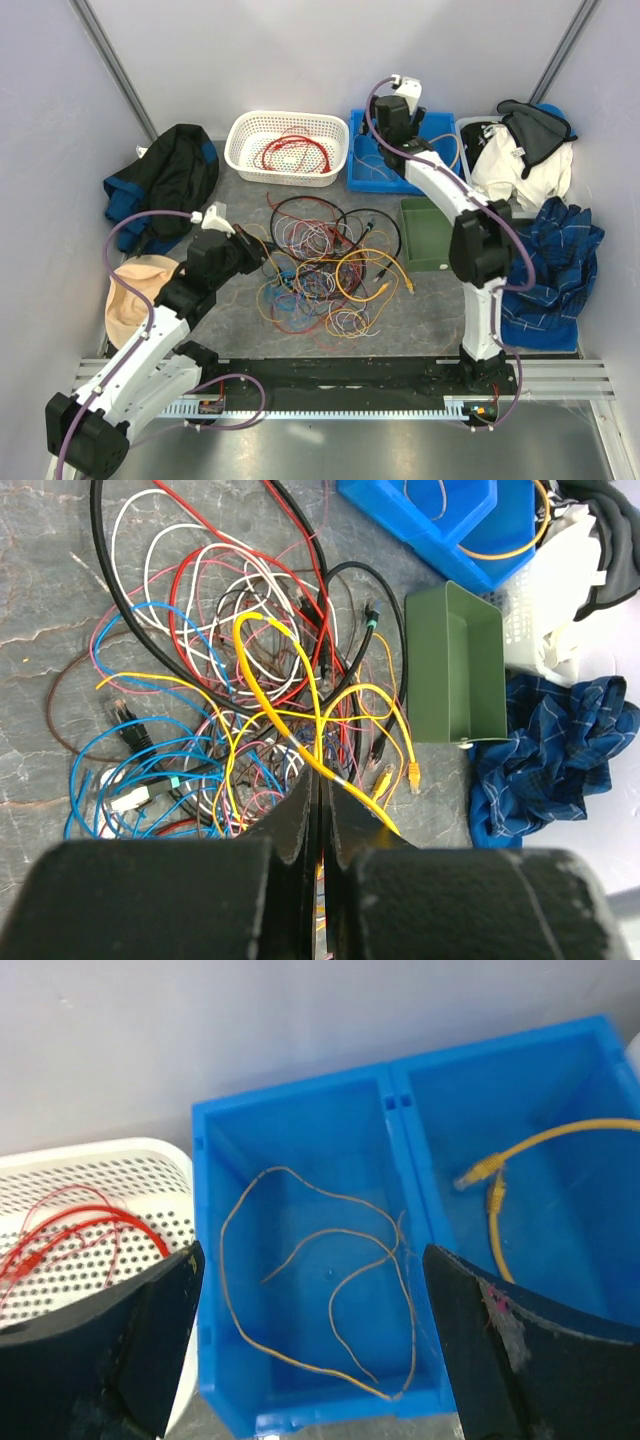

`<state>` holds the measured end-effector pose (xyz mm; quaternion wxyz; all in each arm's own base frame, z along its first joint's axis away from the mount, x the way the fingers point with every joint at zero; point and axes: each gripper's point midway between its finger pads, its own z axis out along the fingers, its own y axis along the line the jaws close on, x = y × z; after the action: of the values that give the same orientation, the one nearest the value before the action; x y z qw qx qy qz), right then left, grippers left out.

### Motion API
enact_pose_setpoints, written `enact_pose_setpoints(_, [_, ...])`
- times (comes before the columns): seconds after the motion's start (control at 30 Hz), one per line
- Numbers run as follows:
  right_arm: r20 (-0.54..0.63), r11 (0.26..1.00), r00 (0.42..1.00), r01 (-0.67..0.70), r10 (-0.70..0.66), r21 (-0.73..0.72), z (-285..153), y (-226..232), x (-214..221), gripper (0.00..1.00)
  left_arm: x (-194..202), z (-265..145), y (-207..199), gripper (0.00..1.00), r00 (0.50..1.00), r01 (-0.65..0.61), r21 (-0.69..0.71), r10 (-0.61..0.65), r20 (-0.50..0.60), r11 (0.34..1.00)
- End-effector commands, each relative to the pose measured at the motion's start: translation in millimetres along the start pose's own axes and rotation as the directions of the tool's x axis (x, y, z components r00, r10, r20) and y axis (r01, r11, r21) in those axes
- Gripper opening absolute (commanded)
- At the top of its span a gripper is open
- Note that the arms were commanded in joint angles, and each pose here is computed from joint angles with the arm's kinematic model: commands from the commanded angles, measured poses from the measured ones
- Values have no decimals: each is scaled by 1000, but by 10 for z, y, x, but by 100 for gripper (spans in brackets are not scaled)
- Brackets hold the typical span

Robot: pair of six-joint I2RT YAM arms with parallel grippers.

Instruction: Untangle the cables

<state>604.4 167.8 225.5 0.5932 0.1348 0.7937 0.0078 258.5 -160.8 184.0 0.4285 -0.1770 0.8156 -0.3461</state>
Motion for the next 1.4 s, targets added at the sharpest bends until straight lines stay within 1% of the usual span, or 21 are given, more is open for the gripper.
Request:
enact_pose_setpoints(0.0, [143,985,977,-148,160,-91,-798,44,-746,98,-261,-47,-286,2,998,-23,61,19,64,998])
enact_pose_setpoints(0.03, [168,973,965,-177,201,-145,-1080,68,-951,98,-309,-67,-350,2,997,-32,75,26,73,997])
enact_pose_setpoints(0.1, [116,951,972,-171,206,-258,-1333,233,-685,98,-362,-82,-418,2,996,-37,89,30,82,995])
enact_pose_setpoints(0.13, [134,920,960,-188,246,-343,-1648,280,-862,96,-422,-106,-505,2,995,-46,107,36,94,993])
enact_pose_setpoints(0.17, [103,901,967,-177,235,-395,-1775,351,-566,95,-456,-114,-540,2,994,-53,113,41,100,992])
enact_pose_setpoints(0.2, [93,875,965,-179,245,-451,-1939,403,-517,95,-484,-123,-586,2,994,-56,121,43,104,991])
enact_pose_setpoints(0.23, [94,813,958,-174,270,-556,-2276,468,-620,92,-553,-138,-667,2,992,-68,133,53,115,989])
enact_pose_setpoints(0.27, [68,775,963,-168,262,-609,-2429,521,-338,91,-591,-143,-717,2,991,-75,140,59,121,987])
enact_pose_setpoints(0.33, [48,662,960,-154,276,-734,-2866,602,-303,88,-712,-177,-883,2,987,-99,168,75,140,981])
enact_pose_setpoints(0.4, [6,587,965,-155,263,-794,-3109,653,-44,86,-797,-180,-1045,2,987,-110,198,83,139,974])
enact_pose_setpoints(0.47, [-32,464,978,-127,207,-877,-3504,817,139,86,-817,-178,-1153,2,988,-114,224,87,126,968])
enact_pose_setpoints(0.57, [-40,372,987,-96,156,-923,-3847,985,276,87,-820,-135,-1343,2,991,-120,279,100,85,953])
enact_pose_setpoints(0.67, [-15,307,991,-55,130,-950,-4085,1143,333,88,-827,-110,-1440,2,993,-114,301,99,67,947])
enact_pose_setpoints(0.8, [8,283,995,-19,95,-959,-4178,1329,433,89,-849,-145,-1527,2,991,-125,319,106,77,939])
enact_pose_setpoints(1.03, [5,317,998,-14,60,-948,-4021,1633,656,86,-854,-230,-1568,2,989,-137,331,112,93,934])
enact_pose_setpoints(1.1, [9,328,998,-14,68,-945,-3989,1692,640,81,-838,-234,-1560,2,989,-139,329,116,88,934])
enact_pose_setpoints(1.2, [12,357,997,-16,78,-934,-3920,1711,657,44,-840,-254,-1551,2,988,-145,326,121,94,934])
enact_pose_setpoints(1.23, [22,377,994,-18,103,-926,-3910,1673,566,24,-835,-253,-1540,2,988,-147,322,123,95,935])
enact_pose_setpoints(1.3, [39,396,989,-20,140,-918,-3949,1574,421,0,-883,-266,-1496,2,984,-163,299,131,123,940])
enact_pose_setpoints(1.33, [41,417,991,-17,131,-909,-3939,1516,406,0,-906,-276,-1476,2,981,-170,288,134,139,943])
enact_pose_setpoints(1.37, [54,442,988,-16,145,-897,-3937,1469,301,0,-962,-277,-1433,16,977,-175,261,133,169,949])
